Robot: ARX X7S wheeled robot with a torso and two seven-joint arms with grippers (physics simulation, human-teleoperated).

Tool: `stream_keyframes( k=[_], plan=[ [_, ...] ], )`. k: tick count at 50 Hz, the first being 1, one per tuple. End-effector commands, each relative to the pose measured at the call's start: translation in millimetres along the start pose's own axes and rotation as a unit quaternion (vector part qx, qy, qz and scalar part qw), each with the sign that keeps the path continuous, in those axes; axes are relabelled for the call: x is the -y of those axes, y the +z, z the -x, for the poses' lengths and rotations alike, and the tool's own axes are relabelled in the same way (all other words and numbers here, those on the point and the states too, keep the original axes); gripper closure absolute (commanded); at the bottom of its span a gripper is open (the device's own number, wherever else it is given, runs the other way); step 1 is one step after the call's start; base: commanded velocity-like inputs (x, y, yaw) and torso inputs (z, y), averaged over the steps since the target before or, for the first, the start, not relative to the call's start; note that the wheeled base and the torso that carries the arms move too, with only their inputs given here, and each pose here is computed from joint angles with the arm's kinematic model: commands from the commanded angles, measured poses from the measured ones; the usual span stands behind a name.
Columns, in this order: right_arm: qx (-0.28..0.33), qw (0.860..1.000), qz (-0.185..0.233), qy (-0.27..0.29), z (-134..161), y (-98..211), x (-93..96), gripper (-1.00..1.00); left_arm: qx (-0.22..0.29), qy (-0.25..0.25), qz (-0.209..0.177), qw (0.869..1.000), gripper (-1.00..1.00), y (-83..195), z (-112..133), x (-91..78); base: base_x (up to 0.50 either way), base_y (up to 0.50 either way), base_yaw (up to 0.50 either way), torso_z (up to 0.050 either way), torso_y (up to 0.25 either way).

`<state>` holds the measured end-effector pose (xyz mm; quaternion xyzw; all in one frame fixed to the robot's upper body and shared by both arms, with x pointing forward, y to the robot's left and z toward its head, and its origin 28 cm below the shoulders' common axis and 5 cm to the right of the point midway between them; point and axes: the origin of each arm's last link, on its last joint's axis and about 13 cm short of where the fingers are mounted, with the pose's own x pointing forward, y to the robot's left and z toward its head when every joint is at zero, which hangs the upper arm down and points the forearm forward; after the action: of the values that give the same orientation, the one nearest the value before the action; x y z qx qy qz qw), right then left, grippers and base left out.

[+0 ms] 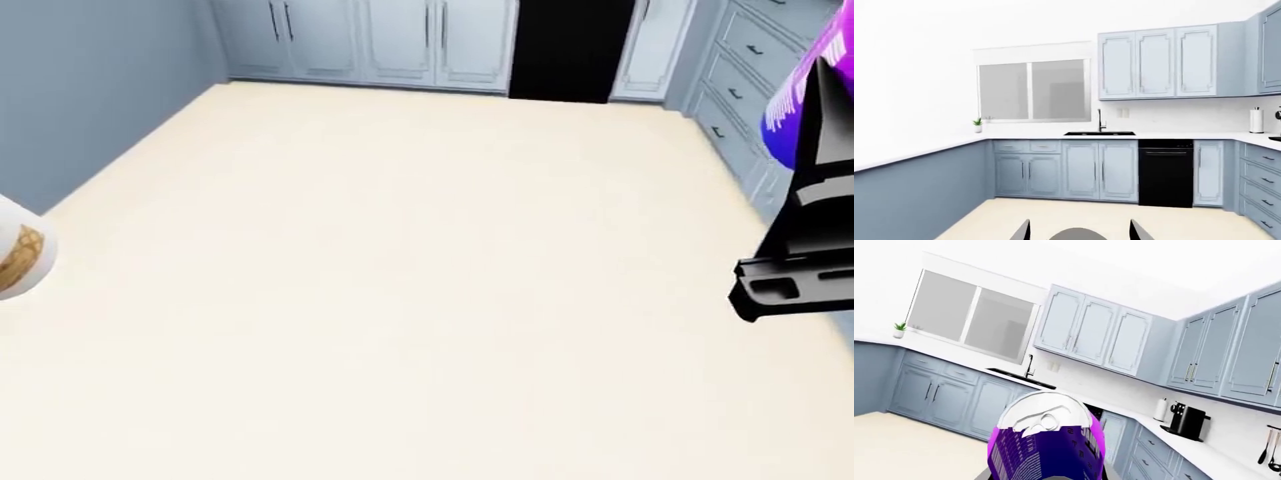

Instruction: Move the drinks to the dining counter.

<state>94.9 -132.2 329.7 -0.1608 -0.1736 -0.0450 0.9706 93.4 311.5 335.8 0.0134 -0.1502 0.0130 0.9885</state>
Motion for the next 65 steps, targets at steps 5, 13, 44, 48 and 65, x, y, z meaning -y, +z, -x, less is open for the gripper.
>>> stream_keyframes(
  k=[5, 13, 44, 48, 65],
  plan=[
    [0.012, 1.0, 0.007, 0.004, -0.3, 1.6, -0.1, 1.0, 0.008, 0.006, 0.005, 1.0, 1.0, 2.3, 0.7, -1.2, -0.49, -0.07, 0.0, 0.0, 0.0],
    [0.01, 1.0, 0.008, 0.005, -1.0, 1.1, -0.4, 1.0, 0.007, 0.005, 0.004, 1.0, 1.0, 3.6, 0.9, -1.0, -0.49, -0.07, 0.0, 0.001, 0.001],
    [0.013, 1.0, 0.007, 0.002, -1.9, 0.9, 0.1, 1.0, 0.006, 0.003, 0.003, 1.0, 1.0, 1.9, 0.0, -0.6, -0.49, -0.07, 0.0, 0.0, 0.001],
    [0.011, 1.0, 0.008, 0.002, -2.0, 0.4, 0.0, 1.0, 0.007, 0.005, 0.003, 1.0, 1.0, 3.0, 0.7, -1.1, -0.49, -0.07, 0.0, 0.0, 0.0],
    [0.011, 1.0, 0.013, 0.004, -1.9, 0.6, -0.7, 1.0, 0.009, 0.004, 0.004, 1.0, 1.0, 4.0, 1.3, -1.2, -0.49, -0.07, 0.0, 0.001, 0.001]
  ],
)
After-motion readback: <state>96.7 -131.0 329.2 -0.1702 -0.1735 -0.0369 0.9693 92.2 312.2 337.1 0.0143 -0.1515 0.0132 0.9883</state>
